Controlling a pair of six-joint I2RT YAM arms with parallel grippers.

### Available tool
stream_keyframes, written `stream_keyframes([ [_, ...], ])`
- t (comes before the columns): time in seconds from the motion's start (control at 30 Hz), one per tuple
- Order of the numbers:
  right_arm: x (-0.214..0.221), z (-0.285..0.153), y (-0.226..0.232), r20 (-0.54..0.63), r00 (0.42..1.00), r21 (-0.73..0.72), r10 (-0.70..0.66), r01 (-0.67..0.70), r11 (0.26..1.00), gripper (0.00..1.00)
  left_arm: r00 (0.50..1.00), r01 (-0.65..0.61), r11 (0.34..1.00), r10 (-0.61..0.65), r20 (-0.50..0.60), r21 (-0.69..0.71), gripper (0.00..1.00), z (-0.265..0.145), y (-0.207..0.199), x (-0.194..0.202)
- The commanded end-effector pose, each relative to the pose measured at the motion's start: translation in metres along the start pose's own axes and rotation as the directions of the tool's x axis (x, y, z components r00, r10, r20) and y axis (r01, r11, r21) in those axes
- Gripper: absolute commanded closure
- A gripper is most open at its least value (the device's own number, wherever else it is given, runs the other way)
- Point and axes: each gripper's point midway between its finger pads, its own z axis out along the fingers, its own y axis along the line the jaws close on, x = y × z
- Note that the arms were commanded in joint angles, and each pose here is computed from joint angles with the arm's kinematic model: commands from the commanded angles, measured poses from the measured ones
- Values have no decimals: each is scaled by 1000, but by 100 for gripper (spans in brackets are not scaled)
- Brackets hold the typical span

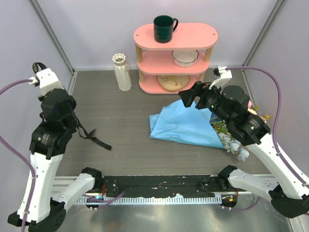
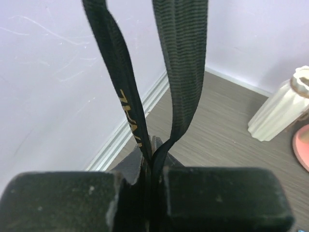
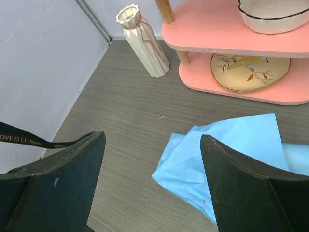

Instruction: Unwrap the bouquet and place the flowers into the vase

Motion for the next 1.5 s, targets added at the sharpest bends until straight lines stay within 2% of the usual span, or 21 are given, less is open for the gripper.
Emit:
stream_keyframes([
  [0.0,-6,-5,5,20,1000,-25,10,-10,1000,14,993,-103,991,98,-59,-89,100,20,-3,26],
  [0.2,15,3,2,-17,1000,-30,24,-25,999,14,980,-161,972,136,-147,-171,100,37,5,80],
  [0.27,21,5,4,-21,999,-52,43,-44,998,14,962,-116,989,89,-257,-89,100,48,-12,123],
  [0.37,36,9,5,-60,997,-70,53,-57,996,14,898,-1,995,-43,-439,-100,100,60,-10,178],
  [0.47,44,9,5,-94,994,-73,49,-56,996,14,811,156,966,-244,-531,-205,100,71,6,216],
  [0.57,54,7,0,-110,993,-58,50,-57,997,14,766,228,883,-422,-484,-409,100,77,41,232],
  [0.67,65,11,-7,-126,991,-38,49,-54,998,14,744,185,757,-525,-414,-627,100,67,77,244],
  [0.73,75,18,-11,-148,988,-19,46,-50,999,14,744,129,718,-526,-411,-684,98,59,92,248],
  [0.83,98,32,-28,-200,979,58,50,-39,998,14,725,139,704,-551,-413,-696,73,56,92,255],
  [0.87,104,35,-32,-217,976,70,35,-21,997,14,723,153,698,-562,-403,-699,50,56,93,255],
  [0.93,115,40,-44,-256,967,123,13,20,992,14,719,194,688,-585,-376,-700,25,55,92,258],
  [0.97,121,46,-54,-277,961,159,4,42,986,13,718,218,686,-595,-362,-695,0,57,90,258],
  [1.0,124,48,-65,-284,959,199,-10,70,977,13,710,230,689,-602,-365,-688,0,56,87,260],
  [1.07,130,58,-89,-307,952,260,6,78,962,13,683,269,706,-619,-387,-655,0,60,76,262],
  [1.2,129,87,-129,-307,941,269,145,-60,961,14,605,358,768,-624,-494,-531,0,63,40,260],
  [1.23,130,93,-136,-314,935,269,163,-76,960,14,594,393,794,-604,-531,-464,0,63,27,257],
  [1.3,124,112,-164,-293,937,304,192,-100,947,13,519,568,794,-549,-655,-215,0,61,-30,248],
  [1.33,124,118,-168,-307,930,274,203,-118,954,13,505,634,767,-511,-696,-102,0,58,-52,240],
  [1.37,114,127,-171,-298,933,252,204,-130,959,13,490,739,664,-419,-764,110,0,40,-94,222],
  [1.4,127,136,-199,-332,910,298,249,-150,943,13,493,771,606,-376,-784,195,0,30,-111,214],
  [1.47,119,149,-202,-357,900,236,250,-172,957,13,550,787,468,-236,-801,402,0,-5,-155,195],
])
